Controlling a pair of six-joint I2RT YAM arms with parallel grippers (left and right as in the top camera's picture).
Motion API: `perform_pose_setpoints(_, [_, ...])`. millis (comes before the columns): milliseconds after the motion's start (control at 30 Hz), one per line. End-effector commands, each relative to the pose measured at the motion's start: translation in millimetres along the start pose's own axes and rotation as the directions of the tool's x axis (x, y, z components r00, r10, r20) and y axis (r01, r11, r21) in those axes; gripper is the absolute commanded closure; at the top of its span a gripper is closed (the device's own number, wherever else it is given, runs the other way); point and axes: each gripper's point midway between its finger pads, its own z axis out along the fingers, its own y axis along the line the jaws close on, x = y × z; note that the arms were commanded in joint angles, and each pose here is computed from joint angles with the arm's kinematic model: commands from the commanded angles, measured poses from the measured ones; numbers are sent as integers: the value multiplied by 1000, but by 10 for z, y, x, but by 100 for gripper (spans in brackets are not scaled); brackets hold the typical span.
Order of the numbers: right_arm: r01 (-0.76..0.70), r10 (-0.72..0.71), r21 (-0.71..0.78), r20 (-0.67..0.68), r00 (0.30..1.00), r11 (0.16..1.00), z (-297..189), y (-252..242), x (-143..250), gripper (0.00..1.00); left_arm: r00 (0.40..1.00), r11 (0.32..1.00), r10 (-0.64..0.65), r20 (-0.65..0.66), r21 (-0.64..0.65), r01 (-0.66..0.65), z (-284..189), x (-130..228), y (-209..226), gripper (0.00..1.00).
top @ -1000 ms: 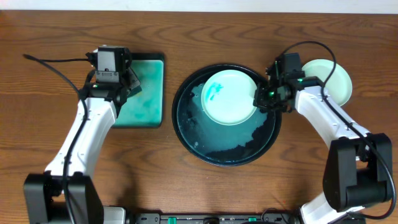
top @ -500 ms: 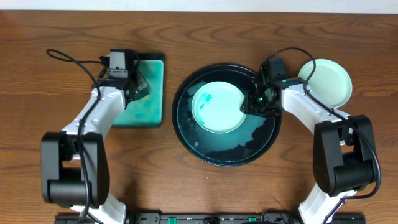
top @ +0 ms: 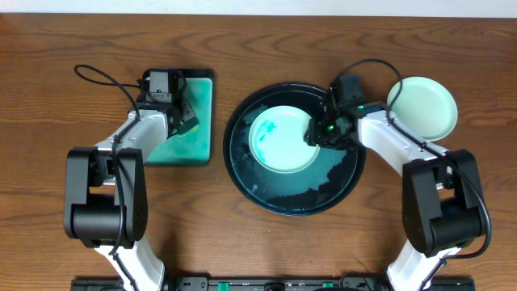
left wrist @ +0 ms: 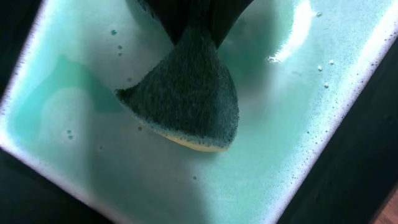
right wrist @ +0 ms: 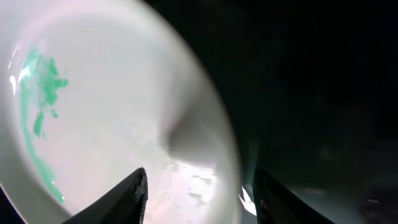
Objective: Clean dirty plates on tray and stack at the side
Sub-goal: 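Bring the left gripper with sponge over to the gripped plate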
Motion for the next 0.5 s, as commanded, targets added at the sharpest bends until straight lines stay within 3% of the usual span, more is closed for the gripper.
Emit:
perform_pose_setpoints(0, [0,1,48,-19,1000,999,156,8,51,47,999,999,6,-37,-31,-7,118,125,88,93])
perform_pose_setpoints(167, [-22,25,64,-54,998,998,293,-53,127,52,997,998,65,-29,-24,-66,77,92,73,93])
perform_pose_setpoints(333, [-26,30,65,-54,998,998,297,-71,120,95,998,998,57,35,13,-57,-228,-111,-19,93])
perform_pose_setpoints(367, [-26,30,65,-55,998,998,297,-72,122,99,997,998,54,53,23,-55,-320,-166,-42,93])
perform_pose_setpoints(467, [-26,31,67,-60,998,997,295,-74,133,99,994,997,44,104,58,-51,-603,-306,-106,93])
